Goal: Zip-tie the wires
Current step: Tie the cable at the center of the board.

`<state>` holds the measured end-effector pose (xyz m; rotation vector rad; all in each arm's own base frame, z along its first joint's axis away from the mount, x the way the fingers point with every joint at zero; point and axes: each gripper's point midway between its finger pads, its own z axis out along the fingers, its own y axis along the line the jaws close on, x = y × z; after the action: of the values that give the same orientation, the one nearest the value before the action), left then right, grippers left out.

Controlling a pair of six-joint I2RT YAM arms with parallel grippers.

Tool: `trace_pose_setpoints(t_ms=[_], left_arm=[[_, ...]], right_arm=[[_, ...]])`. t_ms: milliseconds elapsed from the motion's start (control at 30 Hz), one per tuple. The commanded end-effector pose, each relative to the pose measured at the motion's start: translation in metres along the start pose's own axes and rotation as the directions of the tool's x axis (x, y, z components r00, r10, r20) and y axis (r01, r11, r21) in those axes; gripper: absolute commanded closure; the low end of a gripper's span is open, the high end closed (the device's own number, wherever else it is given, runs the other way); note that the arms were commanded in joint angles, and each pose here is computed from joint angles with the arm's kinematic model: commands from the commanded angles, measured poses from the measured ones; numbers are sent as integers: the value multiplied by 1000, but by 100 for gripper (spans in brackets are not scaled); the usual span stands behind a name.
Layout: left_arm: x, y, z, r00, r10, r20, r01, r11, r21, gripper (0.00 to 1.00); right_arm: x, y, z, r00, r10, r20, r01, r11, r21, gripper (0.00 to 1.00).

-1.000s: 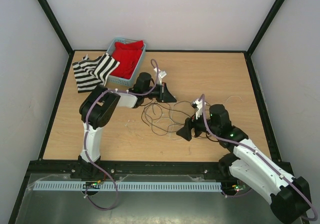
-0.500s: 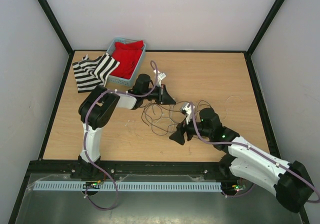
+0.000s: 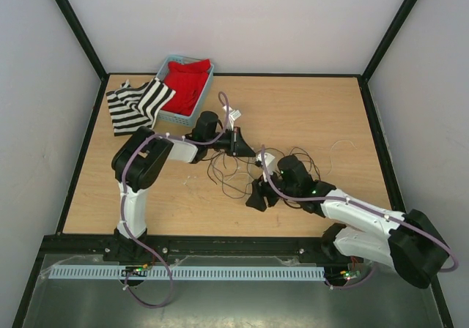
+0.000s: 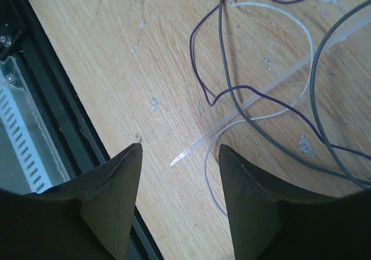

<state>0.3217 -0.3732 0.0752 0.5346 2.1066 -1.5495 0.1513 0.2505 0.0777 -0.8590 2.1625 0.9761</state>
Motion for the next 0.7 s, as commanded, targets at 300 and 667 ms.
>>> trace_pose_setpoints(t_ms=[300,667], left_arm=[[-5,-17,-8,999,32,21,-32,999,29,100],[1,-16,-12,1000,21,19,-21,1000,18,100]], right_arm=[[-2,0,37,998,42,-40,-43,998,-42,42],[8,-23,59,995,50,-89,-46,998,40,46]])
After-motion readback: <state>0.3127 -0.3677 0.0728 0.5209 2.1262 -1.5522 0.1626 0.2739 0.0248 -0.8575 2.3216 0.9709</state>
